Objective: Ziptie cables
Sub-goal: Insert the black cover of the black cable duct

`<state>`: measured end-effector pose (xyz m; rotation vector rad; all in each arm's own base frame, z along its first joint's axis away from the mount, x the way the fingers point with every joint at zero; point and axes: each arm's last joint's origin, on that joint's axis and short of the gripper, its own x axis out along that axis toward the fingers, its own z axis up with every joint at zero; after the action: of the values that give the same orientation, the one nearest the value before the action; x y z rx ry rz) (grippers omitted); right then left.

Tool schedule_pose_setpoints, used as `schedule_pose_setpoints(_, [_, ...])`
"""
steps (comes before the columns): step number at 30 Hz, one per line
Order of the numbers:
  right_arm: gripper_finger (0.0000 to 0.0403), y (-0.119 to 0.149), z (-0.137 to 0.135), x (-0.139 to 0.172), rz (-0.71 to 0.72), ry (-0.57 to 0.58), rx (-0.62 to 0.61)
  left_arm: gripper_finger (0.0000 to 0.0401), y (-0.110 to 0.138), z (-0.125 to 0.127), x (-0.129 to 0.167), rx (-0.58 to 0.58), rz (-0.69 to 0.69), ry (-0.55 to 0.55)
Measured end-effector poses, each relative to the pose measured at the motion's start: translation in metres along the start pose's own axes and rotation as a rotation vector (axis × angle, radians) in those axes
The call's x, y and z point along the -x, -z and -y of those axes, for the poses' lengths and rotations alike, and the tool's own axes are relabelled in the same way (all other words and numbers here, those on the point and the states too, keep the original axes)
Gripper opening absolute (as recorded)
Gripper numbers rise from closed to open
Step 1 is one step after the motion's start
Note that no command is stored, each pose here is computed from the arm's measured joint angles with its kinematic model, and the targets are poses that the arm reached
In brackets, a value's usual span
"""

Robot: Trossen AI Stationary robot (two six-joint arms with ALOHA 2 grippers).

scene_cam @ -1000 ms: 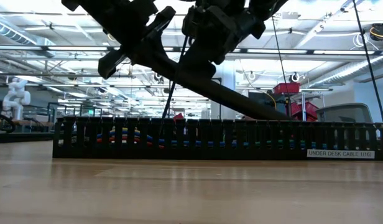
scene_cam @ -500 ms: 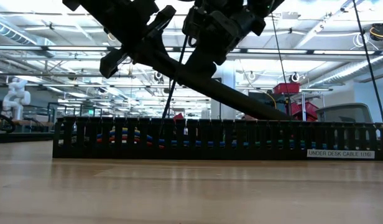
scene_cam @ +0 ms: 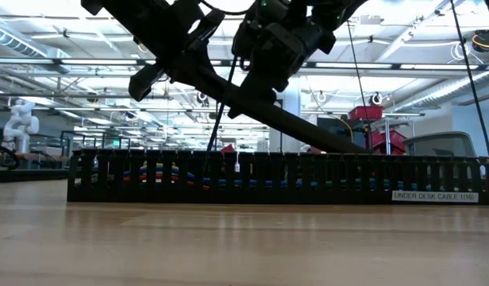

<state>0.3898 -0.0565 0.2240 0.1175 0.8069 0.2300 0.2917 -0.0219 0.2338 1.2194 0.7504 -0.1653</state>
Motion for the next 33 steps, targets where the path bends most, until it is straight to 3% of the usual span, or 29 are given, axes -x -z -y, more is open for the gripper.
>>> schedule_pose_setpoints(12, [0.0229, -0.0007, 0.0013, 0.0003, 0.015, -0.044, -0.025, 0.0002, -0.0008, -0.0011, 0.0002, 0.008, 0.006, -0.013])
schedule_pose_setpoints(33, [0.0226, -0.0003, 0.0011, 0.0003, 0.012, -0.050, -0.035, 0.0022, -0.0011, -0.0010, 0.0003, 0.006, 0.010, -0.009])
